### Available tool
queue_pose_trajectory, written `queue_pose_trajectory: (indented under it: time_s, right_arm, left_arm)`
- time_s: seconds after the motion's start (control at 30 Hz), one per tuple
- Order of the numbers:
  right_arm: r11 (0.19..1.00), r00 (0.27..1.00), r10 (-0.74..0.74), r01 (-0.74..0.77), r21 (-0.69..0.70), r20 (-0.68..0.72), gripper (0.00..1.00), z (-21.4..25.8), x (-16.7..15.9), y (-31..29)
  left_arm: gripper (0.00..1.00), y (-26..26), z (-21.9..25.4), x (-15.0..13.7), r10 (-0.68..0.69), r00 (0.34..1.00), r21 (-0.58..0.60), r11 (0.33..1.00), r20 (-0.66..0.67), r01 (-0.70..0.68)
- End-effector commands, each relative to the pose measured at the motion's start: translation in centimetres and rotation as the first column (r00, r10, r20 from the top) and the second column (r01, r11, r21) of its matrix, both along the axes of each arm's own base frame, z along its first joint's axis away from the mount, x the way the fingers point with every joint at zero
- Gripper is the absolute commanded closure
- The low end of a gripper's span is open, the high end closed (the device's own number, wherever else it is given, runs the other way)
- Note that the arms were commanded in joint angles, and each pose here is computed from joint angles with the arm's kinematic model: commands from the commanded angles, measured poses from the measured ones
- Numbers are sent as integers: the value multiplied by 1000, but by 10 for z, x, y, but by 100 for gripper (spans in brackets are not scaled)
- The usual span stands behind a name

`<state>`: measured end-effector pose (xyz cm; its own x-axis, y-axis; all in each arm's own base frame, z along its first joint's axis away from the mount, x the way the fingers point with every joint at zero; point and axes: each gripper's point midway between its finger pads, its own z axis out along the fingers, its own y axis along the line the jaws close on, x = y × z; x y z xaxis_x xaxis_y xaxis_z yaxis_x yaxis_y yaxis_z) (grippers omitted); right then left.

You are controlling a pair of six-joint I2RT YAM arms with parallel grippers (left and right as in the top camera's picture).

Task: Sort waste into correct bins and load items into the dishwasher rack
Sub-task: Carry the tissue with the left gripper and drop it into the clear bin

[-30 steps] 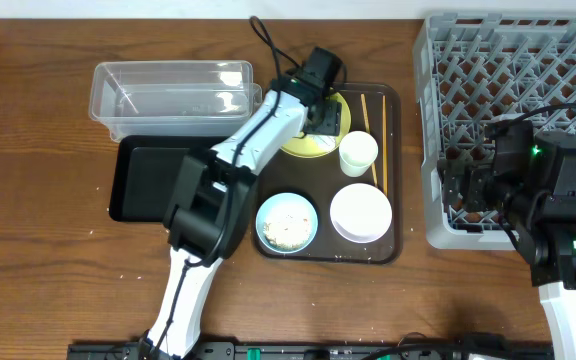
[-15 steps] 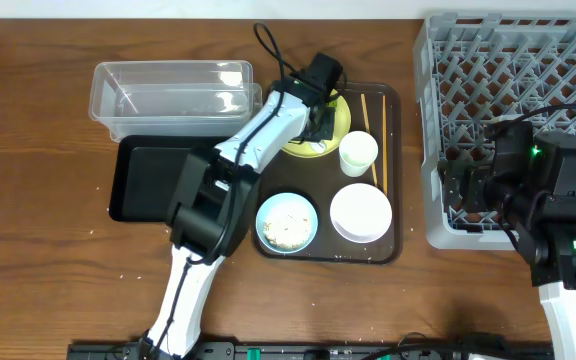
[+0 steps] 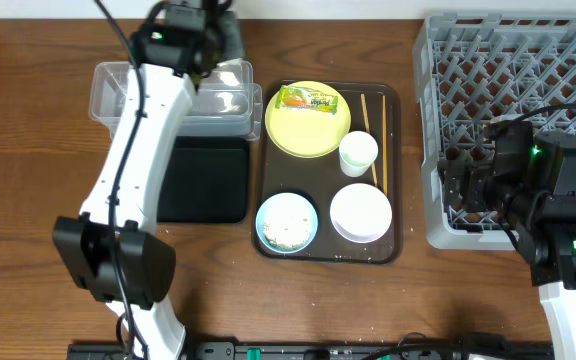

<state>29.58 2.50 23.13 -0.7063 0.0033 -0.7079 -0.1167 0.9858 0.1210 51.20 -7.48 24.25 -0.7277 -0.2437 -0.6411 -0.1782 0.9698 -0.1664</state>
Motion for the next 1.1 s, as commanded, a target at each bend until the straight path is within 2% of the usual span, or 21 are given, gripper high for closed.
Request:
queue_pose_trajectory:
  time_s: [0.0, 0.03, 0.07, 0.23, 0.3, 0.4, 0.67, 0.93, 1.07]
  right_arm:
    - [999, 999, 34, -34, -3, 32, 5, 11, 1, 7]
    - [999, 999, 34, -34, -3, 32, 5, 11, 1, 7]
    - [999, 999, 34, -34, -3, 32, 5, 11, 1, 7]
    - [999, 999, 33, -33, -3, 28, 5, 11, 0, 7]
    - [999, 999, 34, -34, -3, 28, 5, 11, 0, 7]
    - [999, 999, 34, -34, -3, 28, 4, 11, 0, 7]
    - [999, 999, 34, -34, -3, 29, 1, 11, 1, 7]
    - [999, 999, 34, -34, -2, 18, 1, 9, -1, 7]
    - [999, 999, 34, -34, -2, 10, 1, 7, -3, 7]
  left_arm:
    - [91, 33, -74, 1, 73, 984, 72, 995, -163, -62]
    - [90, 40, -85, 2, 87, 979, 76, 994, -186, -74]
    - [85, 45, -94, 2, 97, 974, 80, 993, -205, -82]
    - [46, 56, -124, -2, 117, 952, 92, 991, -282, -95]
    - [38, 55, -122, -1, 117, 955, 90, 991, -274, -95]
    - [34, 55, -107, 4, 115, 965, 82, 992, -237, -99]
    - [34, 14, -67, 13, -10, 991, -46, 999, -134, 4]
    - [34, -73, -55, 12, -249, 967, 14, 968, -51, 250]
    - [32, -103, -52, 11, -301, 953, 52, 952, -17, 301]
